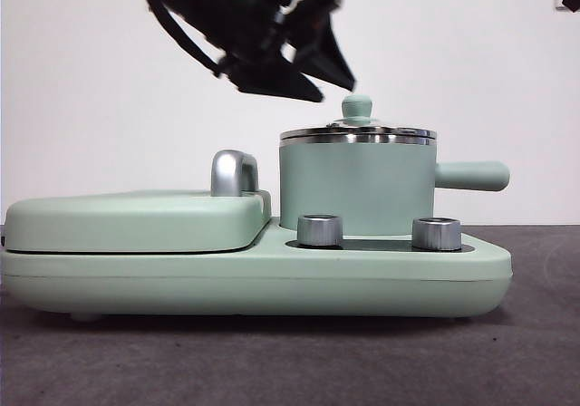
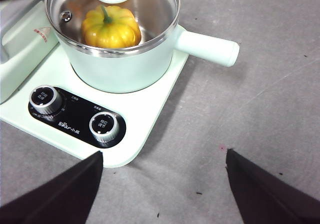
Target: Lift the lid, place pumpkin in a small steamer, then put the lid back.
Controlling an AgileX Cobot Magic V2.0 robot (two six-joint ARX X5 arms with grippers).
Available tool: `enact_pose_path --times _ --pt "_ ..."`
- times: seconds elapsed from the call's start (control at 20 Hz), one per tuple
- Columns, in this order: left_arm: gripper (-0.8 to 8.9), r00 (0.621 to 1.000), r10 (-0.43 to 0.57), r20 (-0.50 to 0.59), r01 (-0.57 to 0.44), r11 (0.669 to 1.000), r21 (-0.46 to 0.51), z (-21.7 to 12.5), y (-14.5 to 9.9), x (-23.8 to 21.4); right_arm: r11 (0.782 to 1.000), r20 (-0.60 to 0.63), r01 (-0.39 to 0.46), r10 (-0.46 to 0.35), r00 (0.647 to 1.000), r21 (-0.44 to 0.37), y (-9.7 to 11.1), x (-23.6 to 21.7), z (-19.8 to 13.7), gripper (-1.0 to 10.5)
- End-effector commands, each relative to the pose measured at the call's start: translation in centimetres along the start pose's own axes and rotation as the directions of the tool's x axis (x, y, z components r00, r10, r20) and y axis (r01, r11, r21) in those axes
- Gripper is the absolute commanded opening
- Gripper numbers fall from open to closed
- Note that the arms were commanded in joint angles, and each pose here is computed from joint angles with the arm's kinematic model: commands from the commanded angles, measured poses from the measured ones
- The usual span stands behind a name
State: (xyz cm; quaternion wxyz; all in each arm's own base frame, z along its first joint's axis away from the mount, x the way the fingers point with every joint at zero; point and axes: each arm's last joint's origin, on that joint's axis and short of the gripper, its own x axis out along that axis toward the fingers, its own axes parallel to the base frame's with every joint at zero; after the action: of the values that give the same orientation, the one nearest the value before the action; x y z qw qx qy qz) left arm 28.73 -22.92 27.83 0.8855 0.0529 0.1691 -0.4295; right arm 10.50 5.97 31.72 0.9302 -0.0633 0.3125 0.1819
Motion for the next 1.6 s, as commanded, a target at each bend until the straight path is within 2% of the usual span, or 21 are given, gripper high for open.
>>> enact_pose_path --times 0.05,0.25,0.35,0.6,0.8,1.15,1.45,1.5,1.55,1.6 --pt "2.53 1.000 0.010 -0.024 -0.011 0.999 -0.046 1.2 0.2 -1.9 1.000 0.006 -0.009 0.009 1.000 0.000 0.1 0.1 0.2 3.8" --pt "2.50 0.990 0.061 -0.131 -0.086 0.977 -0.195 1.5 1.3 -6.0 0.999 0.001 -0.035 0.035 0.999 -0.035 0.3 0.6 0.5 3.8" --pt "2.50 0.981 0.079 -0.177 -0.119 0.967 -0.227 1.5 1.6 -7.8 0.997 0.006 -0.070 0.071 0.997 -0.038 0.5 1.4 1.0 3.8" --pt "2.50 0.974 0.148 -0.172 -0.190 0.947 -0.259 0.8 1.7 -12.4 0.984 0.033 -0.166 0.169 0.985 -0.060 1.4 4.1 2.7 3.8" --pt "2.50 0.966 0.187 -0.179 -0.231 0.934 -0.274 -0.5 1.4 -15.3 0.975 0.042 -0.211 0.214 0.976 -0.065 1.8 5.7 3.4 3.8" --pt "2.50 0.951 0.252 -0.181 -0.300 0.897 -0.325 -1.8 0.6 -18.5 0.968 0.045 -0.241 0.244 0.969 -0.066 2.0 6.6 3.7 3.8" --pt "2.45 0.949 0.248 -0.194 -0.300 0.897 -0.324 -1.9 0.2 -19.3 0.968 0.027 -0.245 0.247 0.969 -0.060 2.0 6.5 3.5 3.7" --pt "1.93 0.949 0.248 -0.193 -0.300 0.898 -0.322 -1.9 0.2 -19.3 0.970 0.029 -0.236 0.238 0.971 -0.059 2.0 6.4 3.5 2.7" --pt "0.24 0.949 0.248 -0.193 -0.300 0.898 -0.323 -1.9 0.1 -19.3 0.970 0.033 -0.238 0.240 0.970 -0.056 2.0 6.4 3.5 1.0" --pt "0.24 0.951 0.244 -0.190 -0.295 0.899 -0.323 -1.9 0.1 -19.3 0.969 0.034 -0.238 0.240 0.970 -0.061 2.0 6.3 3.5 -0.2"
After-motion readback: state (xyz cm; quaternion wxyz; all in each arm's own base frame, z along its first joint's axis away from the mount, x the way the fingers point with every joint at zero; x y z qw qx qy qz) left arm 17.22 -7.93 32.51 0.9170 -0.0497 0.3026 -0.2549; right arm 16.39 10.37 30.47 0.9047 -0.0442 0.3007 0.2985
